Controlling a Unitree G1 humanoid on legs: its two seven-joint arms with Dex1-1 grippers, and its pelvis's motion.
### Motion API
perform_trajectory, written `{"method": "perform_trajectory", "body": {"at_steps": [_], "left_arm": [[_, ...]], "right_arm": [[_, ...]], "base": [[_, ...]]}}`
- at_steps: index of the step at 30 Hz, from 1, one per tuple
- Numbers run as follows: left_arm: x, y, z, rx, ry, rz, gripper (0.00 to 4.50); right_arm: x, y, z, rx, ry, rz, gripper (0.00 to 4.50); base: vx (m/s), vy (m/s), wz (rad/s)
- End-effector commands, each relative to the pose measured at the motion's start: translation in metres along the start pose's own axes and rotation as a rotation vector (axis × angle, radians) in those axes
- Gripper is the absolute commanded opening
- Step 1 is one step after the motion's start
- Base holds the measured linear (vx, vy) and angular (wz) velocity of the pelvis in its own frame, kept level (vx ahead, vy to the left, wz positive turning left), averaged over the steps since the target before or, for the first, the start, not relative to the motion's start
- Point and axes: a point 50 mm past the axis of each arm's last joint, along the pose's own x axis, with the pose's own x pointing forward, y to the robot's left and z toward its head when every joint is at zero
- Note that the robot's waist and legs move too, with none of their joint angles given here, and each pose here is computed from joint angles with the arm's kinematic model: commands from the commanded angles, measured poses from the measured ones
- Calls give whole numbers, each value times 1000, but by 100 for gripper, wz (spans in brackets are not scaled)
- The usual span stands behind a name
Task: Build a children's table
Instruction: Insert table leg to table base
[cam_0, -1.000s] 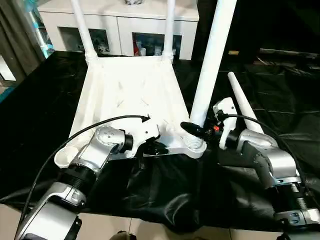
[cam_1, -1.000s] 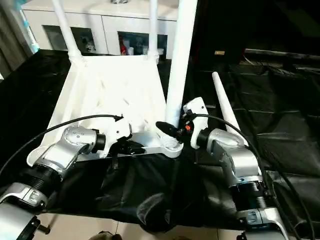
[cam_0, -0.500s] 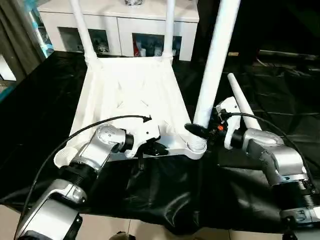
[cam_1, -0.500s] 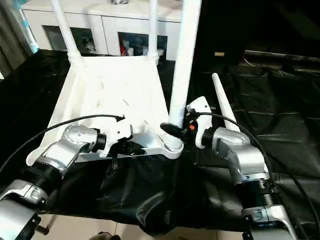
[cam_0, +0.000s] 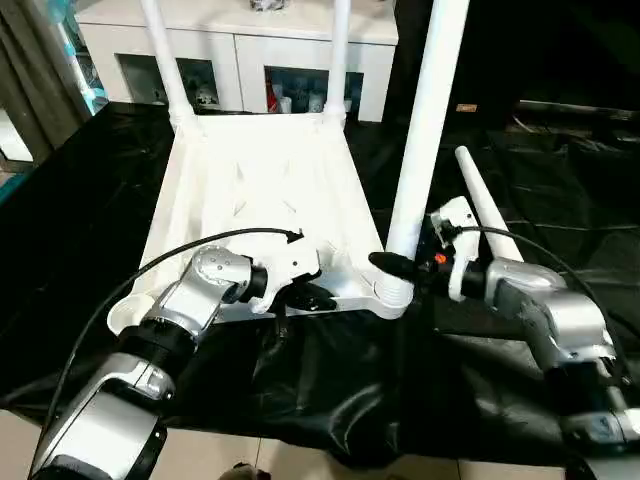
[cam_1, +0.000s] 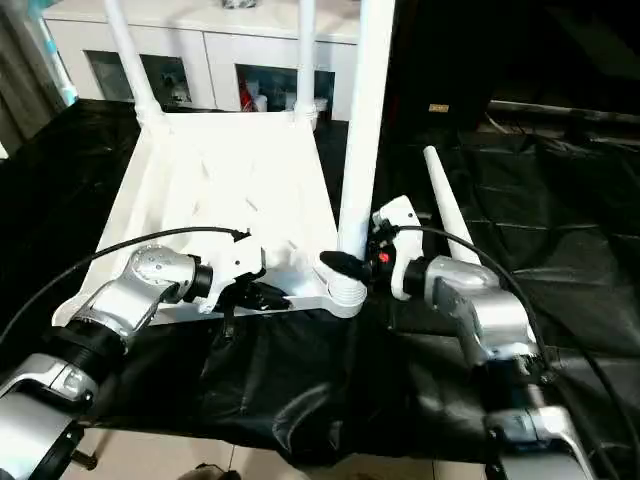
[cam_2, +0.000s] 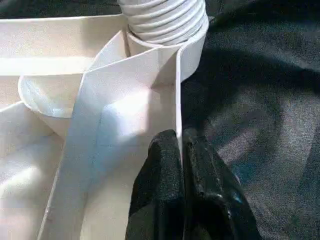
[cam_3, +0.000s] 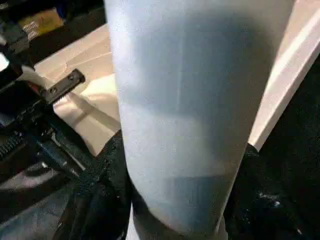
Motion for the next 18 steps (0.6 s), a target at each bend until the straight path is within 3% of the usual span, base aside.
{"method": "perform_trajectory", "body": {"at_steps": [1, 7, 8, 12, 18], "left_arm": [[-6, 6, 2, 11, 20, 26, 0], [-8, 8, 3, 15, 21, 31, 0], [-8, 8, 3, 15, 21, 31, 0], [-9, 12, 4, 18, 20, 54, 0], [-9, 14, 5, 19, 19, 63, 0]], "right_arm": [[0, -4, -2, 34, -11, -18, 191], [-5, -13, -17, 185, -101, -75, 191], [-5, -13, -17, 185, -101, -75, 191], [-10, -11, -44, 231, -124, -98, 191], [-11, -9, -57, 250, -149, -125, 191]], "base": [[0, 0, 0], [0, 0, 0], [0, 0, 0], [0, 0, 0], [0, 0, 0]]}}
